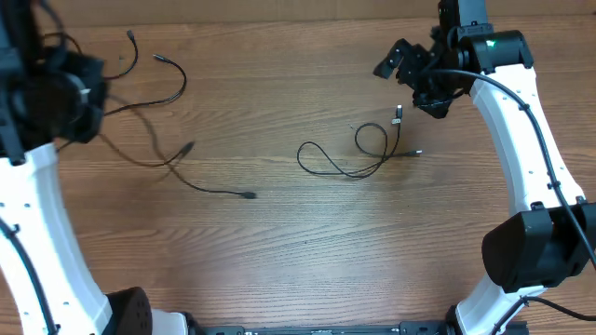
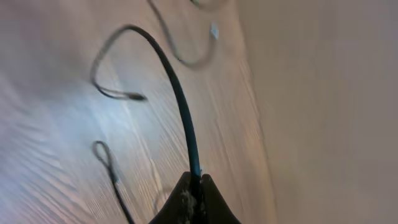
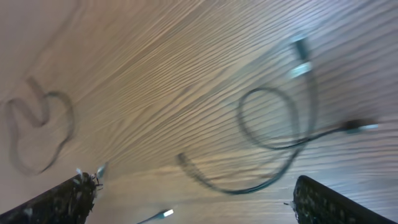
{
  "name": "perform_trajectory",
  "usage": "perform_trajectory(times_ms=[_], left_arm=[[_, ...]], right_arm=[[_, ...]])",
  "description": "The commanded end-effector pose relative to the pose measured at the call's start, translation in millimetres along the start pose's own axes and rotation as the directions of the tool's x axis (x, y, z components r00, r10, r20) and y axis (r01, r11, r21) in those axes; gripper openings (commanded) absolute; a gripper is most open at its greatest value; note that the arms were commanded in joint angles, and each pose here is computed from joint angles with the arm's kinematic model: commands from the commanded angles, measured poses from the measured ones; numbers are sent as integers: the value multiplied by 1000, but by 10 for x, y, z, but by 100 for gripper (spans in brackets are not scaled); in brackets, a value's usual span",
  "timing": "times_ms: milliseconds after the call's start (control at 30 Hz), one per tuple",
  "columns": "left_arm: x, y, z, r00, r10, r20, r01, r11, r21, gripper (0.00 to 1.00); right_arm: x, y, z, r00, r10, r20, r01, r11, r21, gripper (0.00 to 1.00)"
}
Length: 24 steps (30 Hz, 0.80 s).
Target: Untangle cables
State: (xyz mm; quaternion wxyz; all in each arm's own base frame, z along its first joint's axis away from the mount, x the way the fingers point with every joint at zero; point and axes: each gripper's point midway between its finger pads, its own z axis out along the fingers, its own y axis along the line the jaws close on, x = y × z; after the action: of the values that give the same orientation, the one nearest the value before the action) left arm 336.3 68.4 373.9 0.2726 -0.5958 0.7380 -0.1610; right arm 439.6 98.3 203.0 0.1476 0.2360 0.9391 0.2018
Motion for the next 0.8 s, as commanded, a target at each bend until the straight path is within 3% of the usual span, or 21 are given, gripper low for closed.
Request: perform_trajectory(times_ms=[0,433,767], left_arm=[[-474,336,145,989,-91,114,104,987,-120,4],[-1461,1134,759,910,-345,232,402,869,-287,4],[-2175,1774,1289,838,-396,376,527,768,-365,5]], right_arm=[[-138,-62,-191,994,-25,109,18,998,63,100],[-139,-61,-192,994,-25,109,18,998,62,100],[-139,-61,-192,994,-25,109,18,998,62,100]])
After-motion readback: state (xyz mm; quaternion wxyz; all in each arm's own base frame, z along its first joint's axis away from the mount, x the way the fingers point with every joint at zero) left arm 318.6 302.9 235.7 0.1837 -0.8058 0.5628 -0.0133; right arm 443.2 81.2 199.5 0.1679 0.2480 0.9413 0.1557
